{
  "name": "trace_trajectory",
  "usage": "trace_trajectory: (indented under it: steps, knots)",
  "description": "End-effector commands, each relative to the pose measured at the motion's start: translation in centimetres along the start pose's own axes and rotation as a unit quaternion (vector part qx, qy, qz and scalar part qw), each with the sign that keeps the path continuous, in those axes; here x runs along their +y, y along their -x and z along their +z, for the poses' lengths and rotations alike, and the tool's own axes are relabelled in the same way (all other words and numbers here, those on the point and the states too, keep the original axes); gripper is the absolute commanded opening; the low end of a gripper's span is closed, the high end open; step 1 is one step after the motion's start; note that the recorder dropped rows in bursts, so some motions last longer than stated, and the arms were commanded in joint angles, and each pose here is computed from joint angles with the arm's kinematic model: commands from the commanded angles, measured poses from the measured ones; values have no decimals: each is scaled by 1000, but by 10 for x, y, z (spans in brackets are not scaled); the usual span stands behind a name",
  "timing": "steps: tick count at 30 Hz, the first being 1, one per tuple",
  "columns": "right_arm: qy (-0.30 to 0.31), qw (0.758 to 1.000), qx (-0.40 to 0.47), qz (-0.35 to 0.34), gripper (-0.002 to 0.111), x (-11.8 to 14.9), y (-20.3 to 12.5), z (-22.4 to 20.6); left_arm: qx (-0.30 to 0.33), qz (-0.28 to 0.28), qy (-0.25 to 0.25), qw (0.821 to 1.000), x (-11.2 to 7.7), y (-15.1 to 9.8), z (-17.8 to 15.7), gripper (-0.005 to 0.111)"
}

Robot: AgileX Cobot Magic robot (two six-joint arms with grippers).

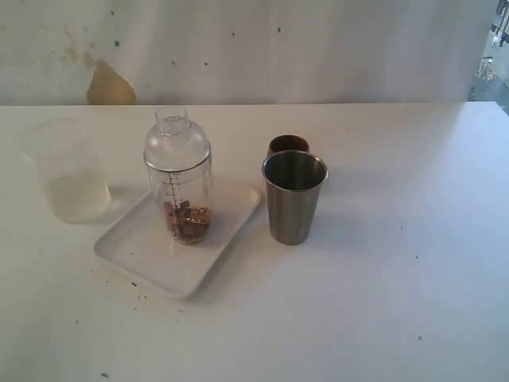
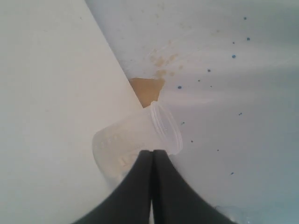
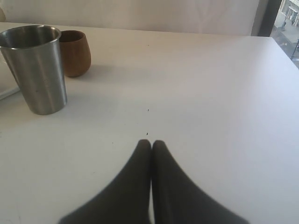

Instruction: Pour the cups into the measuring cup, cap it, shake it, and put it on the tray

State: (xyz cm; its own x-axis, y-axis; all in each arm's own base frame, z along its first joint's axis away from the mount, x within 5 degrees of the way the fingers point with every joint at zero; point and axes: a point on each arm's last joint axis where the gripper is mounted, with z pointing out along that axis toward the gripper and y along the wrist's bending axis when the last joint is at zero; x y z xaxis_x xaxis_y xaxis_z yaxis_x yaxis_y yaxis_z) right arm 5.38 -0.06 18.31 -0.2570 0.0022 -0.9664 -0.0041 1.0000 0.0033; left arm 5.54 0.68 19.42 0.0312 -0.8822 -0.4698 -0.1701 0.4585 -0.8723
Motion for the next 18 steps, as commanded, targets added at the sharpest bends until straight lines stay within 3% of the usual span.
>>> trace_trajectory:
  steps: [1, 5, 7, 8, 9, 10, 13, 18]
  knots:
    - [-1, 1000, -3, 0, 0, 0, -1, 0, 1, 5, 2, 1000, 1, -1, 0, 0]
    - [-1, 1000, -3, 0, 0, 0, -1, 0, 2, 71, 2, 997, 2, -1, 0, 0]
    - [-1, 1000, -3, 0, 0, 0, -1, 0, 2, 158, 3, 987, 2, -1, 0, 0]
    - [-1, 1000, -3, 0, 0, 0, -1, 0, 3, 222, 3, 975, 2, -1, 0, 0]
    - [-1, 1000, -3, 0, 0, 0, -1, 0, 3, 250, 2, 968, 2, -1, 0, 0]
    - [-1, 1000, -3, 0, 0, 0, -1, 0, 3, 316, 2, 949, 2, -1, 0, 0]
    - [-1, 1000, -3, 0, 0, 0, -1, 0, 3, 421, 2, 907, 2, -1, 0, 0]
    - [-1, 1000, -3, 0, 0, 0, -1, 0, 2, 436, 1, 900, 2, -1, 0, 0]
